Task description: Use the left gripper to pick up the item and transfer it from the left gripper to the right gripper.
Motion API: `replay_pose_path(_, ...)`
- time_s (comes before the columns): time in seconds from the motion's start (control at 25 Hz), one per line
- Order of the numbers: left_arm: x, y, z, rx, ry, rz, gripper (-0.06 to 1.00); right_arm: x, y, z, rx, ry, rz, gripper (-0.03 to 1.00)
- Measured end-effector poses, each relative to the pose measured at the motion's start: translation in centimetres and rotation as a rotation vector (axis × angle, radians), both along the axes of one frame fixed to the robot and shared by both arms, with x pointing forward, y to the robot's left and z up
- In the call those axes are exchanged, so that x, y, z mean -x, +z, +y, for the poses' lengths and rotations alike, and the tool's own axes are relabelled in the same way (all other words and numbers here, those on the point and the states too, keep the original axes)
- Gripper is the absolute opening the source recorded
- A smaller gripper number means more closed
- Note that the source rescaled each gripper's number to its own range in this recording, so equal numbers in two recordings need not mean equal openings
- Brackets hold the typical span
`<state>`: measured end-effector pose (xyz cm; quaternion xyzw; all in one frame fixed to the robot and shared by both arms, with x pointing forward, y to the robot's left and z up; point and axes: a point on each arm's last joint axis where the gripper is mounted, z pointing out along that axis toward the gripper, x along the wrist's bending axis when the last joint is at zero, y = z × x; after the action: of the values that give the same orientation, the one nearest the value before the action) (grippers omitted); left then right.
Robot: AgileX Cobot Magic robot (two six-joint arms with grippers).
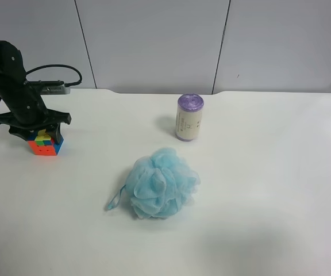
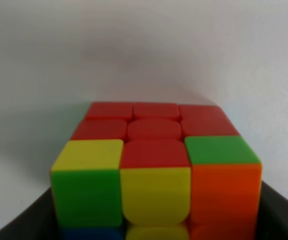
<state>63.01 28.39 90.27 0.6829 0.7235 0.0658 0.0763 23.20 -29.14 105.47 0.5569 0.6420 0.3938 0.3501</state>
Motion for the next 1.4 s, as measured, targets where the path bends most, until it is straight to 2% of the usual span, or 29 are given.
replay_pose_path(0.36, 0.0, 0.4, 0.0, 0.000, 0.000, -0.007, 0.00, 0.0, 0.0, 0.0, 0.000, 0.000, 0.000, 1.00)
replay_pose_path(0.72, 1.4, 6.1, -0.2, 0.031, 0.013, -0.072, 0.00, 0.0, 0.0, 0.0, 0.000, 0.000, 0.000, 1.00)
replay_pose_path(0.92, 2.6, 8.7, -0.7, 0.092, -0.034, -0.072, 0.00, 0.0, 0.0, 0.0, 0.000, 0.000, 0.000, 1.00)
replay_pose_path(1.24, 3.9, 11.5, -2.5, 0.270, -0.177, -0.116, 0.00, 0.0, 0.0, 0.0, 0.000, 0.000, 0.000, 1.00)
replay_pose_path(1.4, 4.5, 12.8, -3.6, 0.313, -0.260, -0.164, 0.00, 0.0, 0.0, 0.0, 0.000, 0.000, 0.000, 1.00)
